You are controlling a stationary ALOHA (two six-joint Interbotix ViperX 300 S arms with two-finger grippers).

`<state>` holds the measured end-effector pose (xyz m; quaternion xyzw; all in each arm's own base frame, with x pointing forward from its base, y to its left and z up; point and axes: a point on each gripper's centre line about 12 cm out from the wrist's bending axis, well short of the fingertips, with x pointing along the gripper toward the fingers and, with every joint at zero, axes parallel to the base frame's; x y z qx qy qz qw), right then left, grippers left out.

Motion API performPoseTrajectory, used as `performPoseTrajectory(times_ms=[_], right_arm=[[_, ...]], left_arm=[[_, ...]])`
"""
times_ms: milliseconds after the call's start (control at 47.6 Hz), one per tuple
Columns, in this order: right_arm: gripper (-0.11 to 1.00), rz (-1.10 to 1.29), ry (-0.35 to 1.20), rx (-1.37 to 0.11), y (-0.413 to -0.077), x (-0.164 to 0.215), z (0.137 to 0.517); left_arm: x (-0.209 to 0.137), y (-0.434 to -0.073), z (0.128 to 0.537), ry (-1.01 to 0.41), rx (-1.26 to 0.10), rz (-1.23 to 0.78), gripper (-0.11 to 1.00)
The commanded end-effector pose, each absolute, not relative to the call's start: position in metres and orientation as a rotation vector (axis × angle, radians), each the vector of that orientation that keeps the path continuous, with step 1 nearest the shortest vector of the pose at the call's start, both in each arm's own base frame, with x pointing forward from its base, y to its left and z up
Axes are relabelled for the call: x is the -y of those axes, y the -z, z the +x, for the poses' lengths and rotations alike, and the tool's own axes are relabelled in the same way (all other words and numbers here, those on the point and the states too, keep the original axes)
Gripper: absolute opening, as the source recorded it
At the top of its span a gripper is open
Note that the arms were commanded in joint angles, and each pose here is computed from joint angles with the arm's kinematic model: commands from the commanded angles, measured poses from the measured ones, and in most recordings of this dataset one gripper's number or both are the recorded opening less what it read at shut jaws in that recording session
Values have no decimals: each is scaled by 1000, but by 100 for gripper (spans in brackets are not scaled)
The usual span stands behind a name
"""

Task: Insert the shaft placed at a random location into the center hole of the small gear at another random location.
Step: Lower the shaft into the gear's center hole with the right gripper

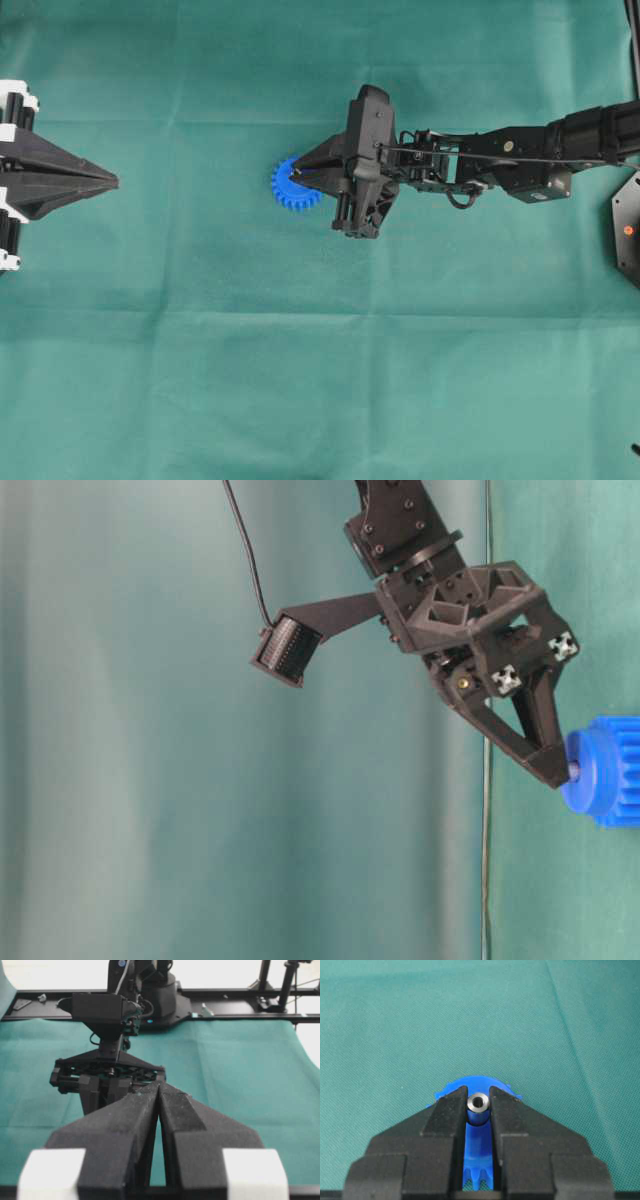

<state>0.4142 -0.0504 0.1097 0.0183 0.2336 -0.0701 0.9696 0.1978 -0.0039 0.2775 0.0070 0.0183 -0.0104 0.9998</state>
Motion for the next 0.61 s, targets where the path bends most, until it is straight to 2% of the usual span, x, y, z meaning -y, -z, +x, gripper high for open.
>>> performPoseTrajectory(times_ms=[0, 589], right_arm=[[13, 24, 139, -436, -122, 51, 419], [13, 38, 148, -440, -120, 53, 419]], left_arm=[[3, -284, 200, 18, -21, 18, 0], [3, -284, 200, 18, -21, 17, 0]])
